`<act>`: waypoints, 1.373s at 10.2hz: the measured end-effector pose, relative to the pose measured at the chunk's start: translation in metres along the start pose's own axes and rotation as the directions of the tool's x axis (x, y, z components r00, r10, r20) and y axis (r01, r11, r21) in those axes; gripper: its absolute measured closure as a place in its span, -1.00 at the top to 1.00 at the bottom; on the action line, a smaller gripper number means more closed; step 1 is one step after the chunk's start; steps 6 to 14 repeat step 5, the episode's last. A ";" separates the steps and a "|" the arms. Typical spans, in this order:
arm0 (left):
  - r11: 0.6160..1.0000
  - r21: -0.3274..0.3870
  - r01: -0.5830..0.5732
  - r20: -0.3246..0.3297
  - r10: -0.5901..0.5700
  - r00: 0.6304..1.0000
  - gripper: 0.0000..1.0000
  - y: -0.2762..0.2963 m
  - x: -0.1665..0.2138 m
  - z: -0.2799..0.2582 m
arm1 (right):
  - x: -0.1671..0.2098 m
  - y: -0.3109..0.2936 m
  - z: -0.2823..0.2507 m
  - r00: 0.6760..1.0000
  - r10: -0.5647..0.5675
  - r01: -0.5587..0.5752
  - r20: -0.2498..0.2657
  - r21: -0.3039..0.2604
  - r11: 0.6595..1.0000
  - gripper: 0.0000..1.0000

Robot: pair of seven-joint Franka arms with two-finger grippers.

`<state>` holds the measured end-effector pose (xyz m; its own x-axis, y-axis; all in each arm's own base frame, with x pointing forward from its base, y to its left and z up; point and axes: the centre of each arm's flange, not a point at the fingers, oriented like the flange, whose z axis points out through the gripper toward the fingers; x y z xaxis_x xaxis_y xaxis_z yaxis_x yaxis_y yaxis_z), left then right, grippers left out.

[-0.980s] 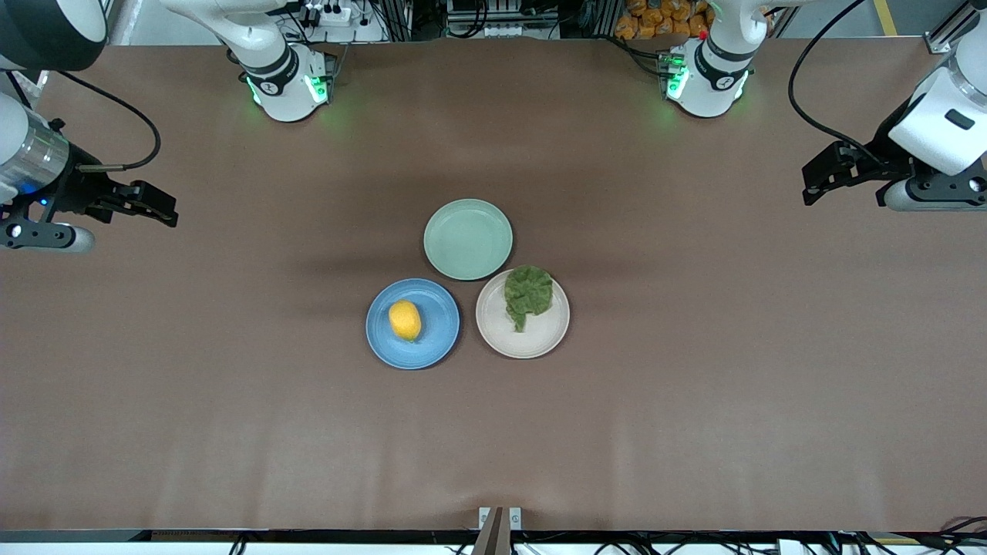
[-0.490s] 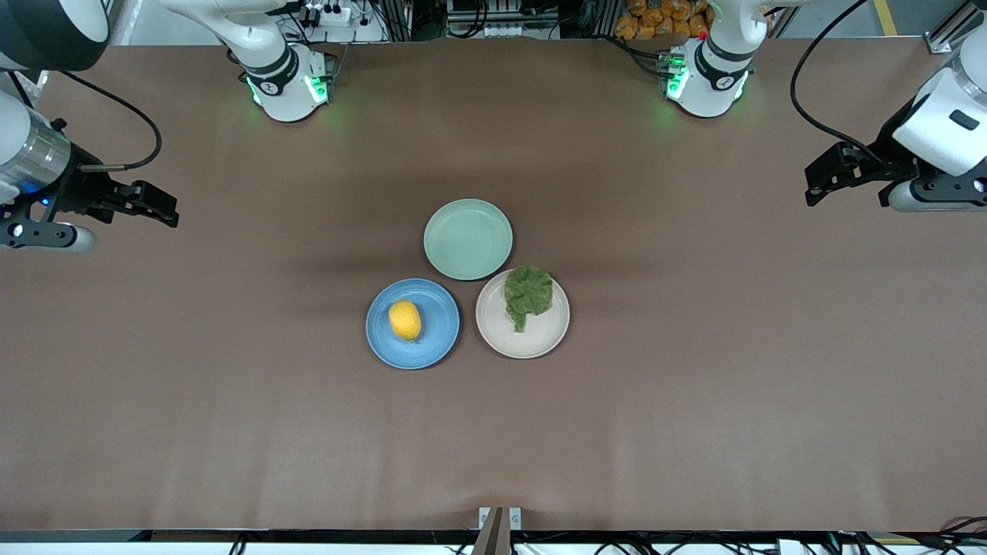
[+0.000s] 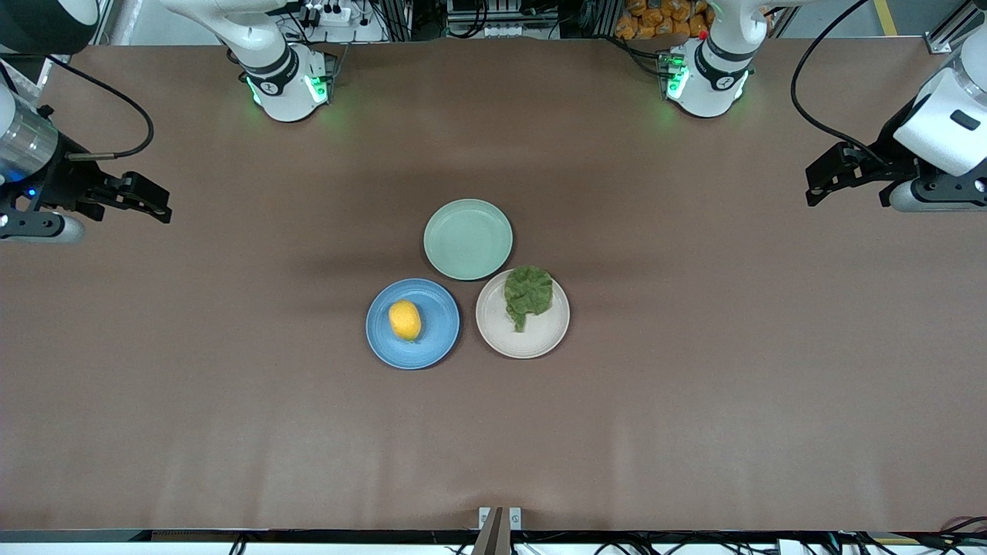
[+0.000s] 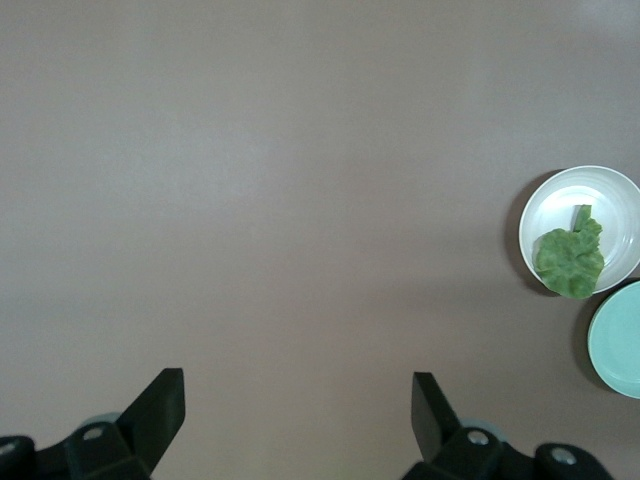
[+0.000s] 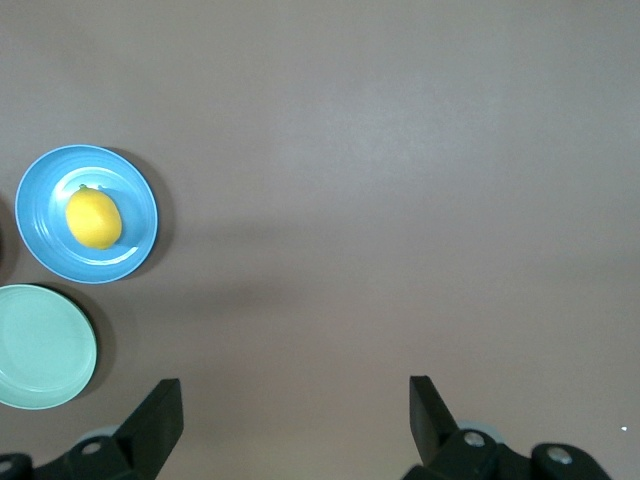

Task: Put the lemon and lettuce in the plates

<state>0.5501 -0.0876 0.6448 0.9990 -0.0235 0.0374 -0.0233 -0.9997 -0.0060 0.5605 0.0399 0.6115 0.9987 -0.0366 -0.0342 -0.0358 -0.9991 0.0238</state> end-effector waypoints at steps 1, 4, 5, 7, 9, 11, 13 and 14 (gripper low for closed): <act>1.000 0.000 0.000 0.000 0.000 1.000 1.00 0.000 0.000 0.000 | 0.000 0.000 -0.003 1.000 0.000 0.000 -0.005 0.001 1.000 1.00; 1.000 0.000 0.002 0.000 -0.002 1.000 1.00 -0.001 0.000 0.000 | 0.001 0.009 -0.002 1.000 0.013 -0.013 -0.005 0.001 1.000 1.00; 1.000 0.000 0.003 0.000 -0.003 1.000 1.00 -0.002 0.000 0.000 | 0.001 0.008 -0.002 1.000 0.013 -0.013 -0.004 0.001 1.000 1.00; 1.000 0.000 0.003 0.000 -0.003 1.000 1.00 -0.002 0.000 0.000 | 0.001 0.008 -0.002 1.000 0.013 -0.013 -0.004 0.001 1.000 1.00; 1.000 0.000 0.003 0.000 -0.003 1.000 1.00 -0.002 0.000 0.000 | 0.001 0.008 -0.002 1.000 0.013 -0.013 -0.004 0.001 1.000 1.00; 1.000 0.000 0.003 0.000 -0.003 1.000 1.00 -0.002 0.000 0.000 | 0.001 0.008 -0.002 1.000 0.013 -0.013 -0.004 0.001 1.000 1.00; 1.000 0.000 0.003 0.000 -0.003 1.000 1.00 -0.002 0.000 0.000 | 0.001 0.008 -0.002 1.000 0.013 -0.013 -0.004 0.001 1.000 1.00; 1.000 0.000 0.003 0.000 -0.003 1.000 1.00 -0.002 0.000 0.000 | 0.001 0.008 -0.002 1.000 0.013 -0.013 -0.004 0.001 1.000 1.00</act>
